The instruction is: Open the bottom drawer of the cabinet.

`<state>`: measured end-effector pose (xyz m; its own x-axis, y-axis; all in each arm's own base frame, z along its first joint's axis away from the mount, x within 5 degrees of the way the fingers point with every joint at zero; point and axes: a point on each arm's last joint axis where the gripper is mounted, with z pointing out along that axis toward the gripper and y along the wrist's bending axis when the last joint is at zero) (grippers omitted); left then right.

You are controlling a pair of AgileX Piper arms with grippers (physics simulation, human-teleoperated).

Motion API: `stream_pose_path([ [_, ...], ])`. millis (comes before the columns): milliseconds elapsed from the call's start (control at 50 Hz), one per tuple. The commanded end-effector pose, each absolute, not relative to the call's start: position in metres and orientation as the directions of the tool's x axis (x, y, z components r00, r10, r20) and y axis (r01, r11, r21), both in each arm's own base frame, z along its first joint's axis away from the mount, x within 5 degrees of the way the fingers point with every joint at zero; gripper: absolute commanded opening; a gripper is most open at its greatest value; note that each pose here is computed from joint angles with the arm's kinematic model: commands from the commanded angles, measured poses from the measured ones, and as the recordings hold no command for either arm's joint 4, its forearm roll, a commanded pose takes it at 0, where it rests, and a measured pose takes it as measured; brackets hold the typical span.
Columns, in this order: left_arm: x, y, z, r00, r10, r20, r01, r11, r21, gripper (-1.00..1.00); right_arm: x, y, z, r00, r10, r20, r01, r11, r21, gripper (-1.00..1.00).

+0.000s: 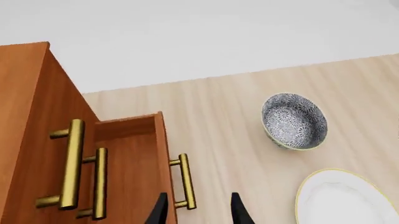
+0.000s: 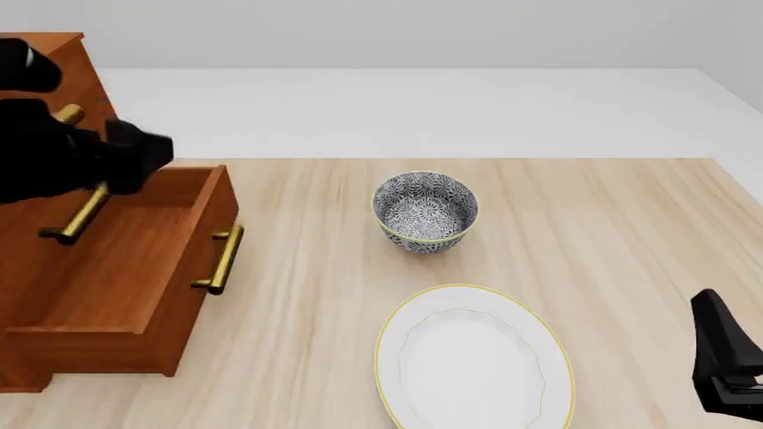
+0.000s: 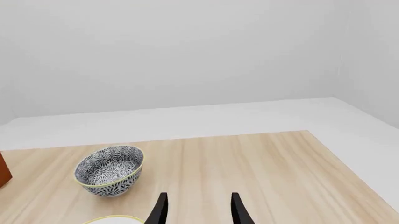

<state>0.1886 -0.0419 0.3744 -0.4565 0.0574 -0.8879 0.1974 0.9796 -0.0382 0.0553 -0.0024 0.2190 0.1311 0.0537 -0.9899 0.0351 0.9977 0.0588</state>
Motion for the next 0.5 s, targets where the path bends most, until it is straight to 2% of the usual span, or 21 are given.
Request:
stream_pose_path([
  [20,0.2,-0.038,0.358,-0.526,-0.067,-0.848,0.104,0.985,-0.142,1.0,0.055,-0.002,0.219,0.131,0.056,-0.99,0.035,0.998,0.061,1.0],
  [500,0.235,-0.016,0.34,-0.539,-0.123,-0.833,-0.017,0.991,-0.135,1.0,0.055,-0.002,0.219,0.13,0.056,-0.99,0.035,0.998,0.061,1.0],
])
